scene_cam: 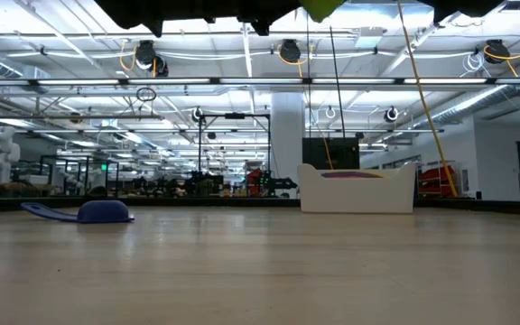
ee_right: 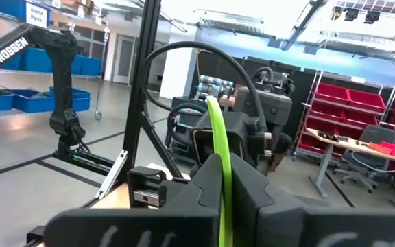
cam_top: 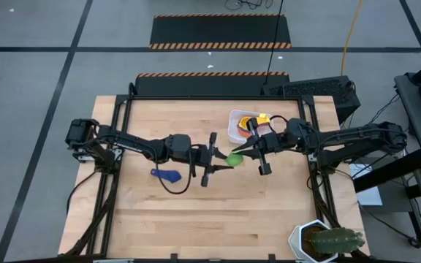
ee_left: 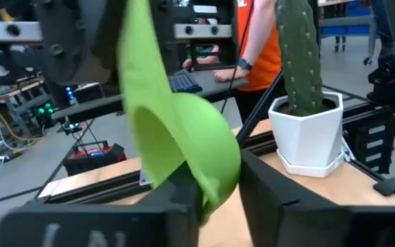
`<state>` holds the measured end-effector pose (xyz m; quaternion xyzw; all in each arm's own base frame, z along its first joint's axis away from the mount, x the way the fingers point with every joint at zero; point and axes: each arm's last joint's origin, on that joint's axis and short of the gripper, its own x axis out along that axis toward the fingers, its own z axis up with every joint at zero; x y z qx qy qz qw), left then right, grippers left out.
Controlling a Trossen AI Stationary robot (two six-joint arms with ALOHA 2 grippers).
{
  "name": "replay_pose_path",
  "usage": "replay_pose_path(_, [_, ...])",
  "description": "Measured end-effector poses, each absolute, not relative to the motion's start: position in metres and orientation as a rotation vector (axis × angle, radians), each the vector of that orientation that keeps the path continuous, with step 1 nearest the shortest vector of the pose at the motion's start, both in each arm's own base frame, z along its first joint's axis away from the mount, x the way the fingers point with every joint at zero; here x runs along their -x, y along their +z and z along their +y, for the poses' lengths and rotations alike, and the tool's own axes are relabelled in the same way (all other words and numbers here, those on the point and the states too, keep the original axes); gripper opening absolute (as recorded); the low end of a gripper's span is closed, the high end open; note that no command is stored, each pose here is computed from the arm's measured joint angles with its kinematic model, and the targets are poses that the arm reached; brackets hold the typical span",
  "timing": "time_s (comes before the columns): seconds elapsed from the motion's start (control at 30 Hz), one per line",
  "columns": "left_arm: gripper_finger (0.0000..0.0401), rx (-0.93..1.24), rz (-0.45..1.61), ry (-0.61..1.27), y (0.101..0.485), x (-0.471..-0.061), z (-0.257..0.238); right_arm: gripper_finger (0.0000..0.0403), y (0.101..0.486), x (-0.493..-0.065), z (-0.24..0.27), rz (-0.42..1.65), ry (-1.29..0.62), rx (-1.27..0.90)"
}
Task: Nest measuring cups in basket
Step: Stack the green measuring cup on top of the yellow measuring cup in the white bin
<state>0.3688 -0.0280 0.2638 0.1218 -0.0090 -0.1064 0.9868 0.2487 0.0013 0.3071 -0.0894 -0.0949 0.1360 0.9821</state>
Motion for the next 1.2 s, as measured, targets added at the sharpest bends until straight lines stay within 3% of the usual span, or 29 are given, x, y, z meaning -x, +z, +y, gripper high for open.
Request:
replay_pose_path(0.13, [0.004, -0.251, -0.003, -0.23, 0.262, -0.369, -0.026, 0.0, 0.306, -0.249, 0.001, -0.184, 0.274, 0.174])
replay_pose_path(0.27, [0.003, -0.258, 0.023, -0.229, 0.26, -0.369, -0.023, 0.001, 0.304, -0.249, 0.001, -0.155, 0.259, 0.147])
replay_pose_path(0.6, [0.0016, -0.32, 0.258, -0.008, 0.261, -0.352, -0.004, 0.0125, 0.29, -0.231, -0.004, 0.136, 0.019, 0.027])
replay_pose_path(0.73, [0.0013, -0.369, 0.283, 0.062, 0.267, -0.347, 0.003, 0.0153, 0.285, -0.218, -0.002, 0.259, -0.093, 0.047])
replay_pose_path(1.2, [0.0014, -0.479, 0.455, 0.173, 0.299, -0.371, 0.038, 0.0162, 0.284, -0.197, 0.013, 0.372, -0.35, 0.305])
